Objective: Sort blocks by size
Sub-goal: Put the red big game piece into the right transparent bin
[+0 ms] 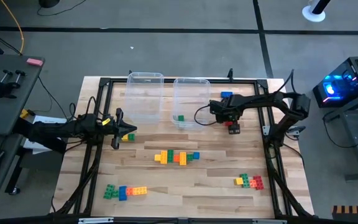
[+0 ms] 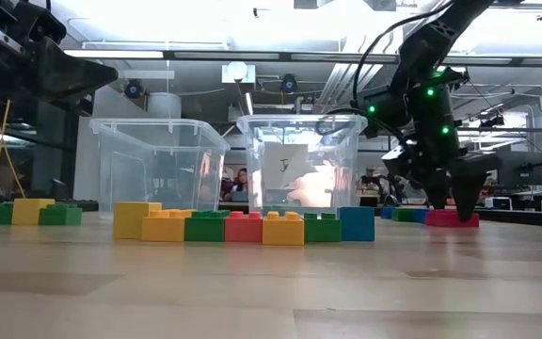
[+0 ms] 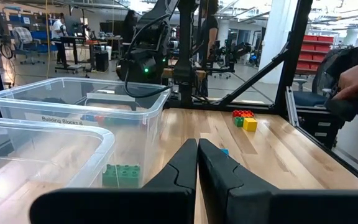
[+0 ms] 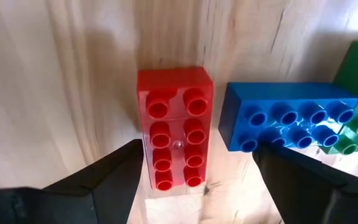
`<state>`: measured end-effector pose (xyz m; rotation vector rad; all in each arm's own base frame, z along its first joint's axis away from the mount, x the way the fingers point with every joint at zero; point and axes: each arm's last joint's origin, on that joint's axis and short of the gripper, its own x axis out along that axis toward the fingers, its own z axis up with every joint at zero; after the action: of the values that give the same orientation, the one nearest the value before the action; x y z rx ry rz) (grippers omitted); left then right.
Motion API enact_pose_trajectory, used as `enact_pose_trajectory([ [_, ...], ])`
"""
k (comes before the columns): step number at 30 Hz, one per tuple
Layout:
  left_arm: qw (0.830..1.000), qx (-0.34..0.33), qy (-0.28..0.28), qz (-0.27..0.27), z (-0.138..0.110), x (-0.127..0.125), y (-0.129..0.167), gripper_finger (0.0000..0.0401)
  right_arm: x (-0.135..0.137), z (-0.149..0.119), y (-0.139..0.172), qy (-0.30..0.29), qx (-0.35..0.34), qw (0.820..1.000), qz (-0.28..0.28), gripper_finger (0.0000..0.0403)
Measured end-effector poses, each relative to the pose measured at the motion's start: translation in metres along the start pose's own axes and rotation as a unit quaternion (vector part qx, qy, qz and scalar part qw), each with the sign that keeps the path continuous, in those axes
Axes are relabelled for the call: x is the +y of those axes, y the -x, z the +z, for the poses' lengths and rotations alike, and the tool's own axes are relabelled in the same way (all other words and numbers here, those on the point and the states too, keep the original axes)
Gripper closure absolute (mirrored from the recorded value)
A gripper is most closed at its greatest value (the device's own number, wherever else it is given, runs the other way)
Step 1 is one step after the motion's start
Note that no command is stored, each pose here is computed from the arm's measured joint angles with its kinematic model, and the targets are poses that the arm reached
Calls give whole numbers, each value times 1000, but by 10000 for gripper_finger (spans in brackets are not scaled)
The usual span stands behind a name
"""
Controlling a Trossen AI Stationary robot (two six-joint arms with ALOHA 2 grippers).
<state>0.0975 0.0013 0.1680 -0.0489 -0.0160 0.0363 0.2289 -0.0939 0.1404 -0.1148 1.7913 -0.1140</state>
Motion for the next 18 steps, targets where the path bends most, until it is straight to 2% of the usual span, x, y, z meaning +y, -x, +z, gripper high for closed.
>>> enact_pose_trajectory([
  [5,1000,0,0,0,0,0,0,398,-1,-3,11,-34,-24,999,5,94],
  [8,1000,0,0,0,0,0,0,398,-2,-10,28,-39,-51,998,-3,94],
  [10,1000,0,0,0,0,0,0,398,0,-19,33,-35,-43,998,-3,94],
  [14,1000,0,0,0,0,0,0,398,4,-30,33,-35,-26,999,4,94],
  [18,1000,0,0,0,0,0,0,398,8,-32,21,-34,-27,999,10,94],
])
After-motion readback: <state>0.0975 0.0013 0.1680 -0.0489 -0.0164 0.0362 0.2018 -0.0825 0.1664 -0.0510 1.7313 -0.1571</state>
